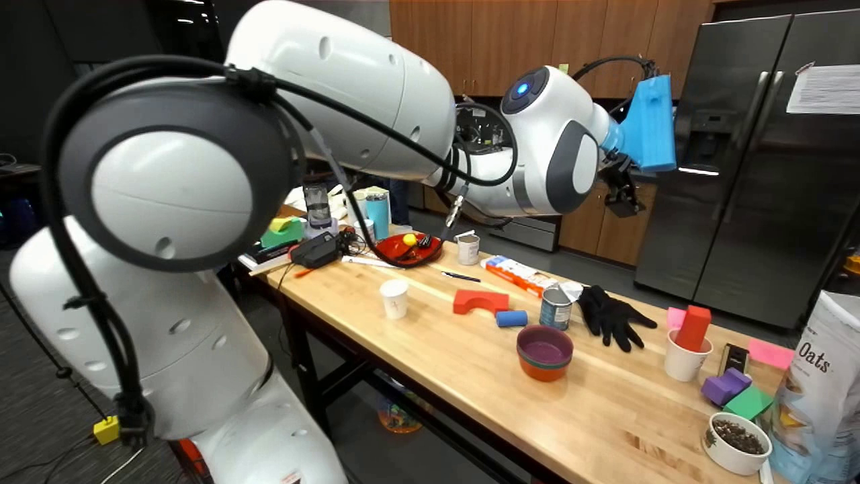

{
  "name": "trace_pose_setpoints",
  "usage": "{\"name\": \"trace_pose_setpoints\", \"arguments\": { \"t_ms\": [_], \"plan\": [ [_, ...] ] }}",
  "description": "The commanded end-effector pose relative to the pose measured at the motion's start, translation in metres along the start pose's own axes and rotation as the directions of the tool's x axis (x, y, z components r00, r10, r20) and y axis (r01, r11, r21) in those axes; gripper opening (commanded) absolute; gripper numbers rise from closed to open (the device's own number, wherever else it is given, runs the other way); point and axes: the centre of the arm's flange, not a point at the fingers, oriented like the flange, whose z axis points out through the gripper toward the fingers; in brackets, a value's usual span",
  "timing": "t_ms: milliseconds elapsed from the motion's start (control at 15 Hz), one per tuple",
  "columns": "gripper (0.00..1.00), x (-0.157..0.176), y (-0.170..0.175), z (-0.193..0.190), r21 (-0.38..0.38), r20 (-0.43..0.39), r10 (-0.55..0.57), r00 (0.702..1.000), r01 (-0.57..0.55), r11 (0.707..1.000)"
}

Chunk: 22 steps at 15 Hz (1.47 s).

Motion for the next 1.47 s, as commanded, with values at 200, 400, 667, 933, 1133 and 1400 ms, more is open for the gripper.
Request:
{"name": "trace_pose_setpoints", "arguments": {
  "t_ms": [200,400,667,933,1133,1400],
  "plan": [
    [1.00,0.033,-0.079,-0.055,0.030,-0.102,0.149,0.984,-0.147,0.989],
    [1.00,0.053,-0.118,-0.041,0.153,-0.179,0.253,0.951,-0.227,0.962],
    [1.00,0.071,-0.142,-0.021,0.353,-0.204,0.269,0.941,-0.186,0.917],
    [1.00,0.070,-0.154,-0.016,0.388,-0.165,0.285,0.944,-0.203,0.899],
    [1.00,0.064,-0.156,-0.016,0.397,-0.145,0.295,0.944,-0.218,0.891],
    [1.00,0.060,-0.109,0.005,0.250,-0.212,0.194,0.958,-0.139,0.958]
  ]
}}
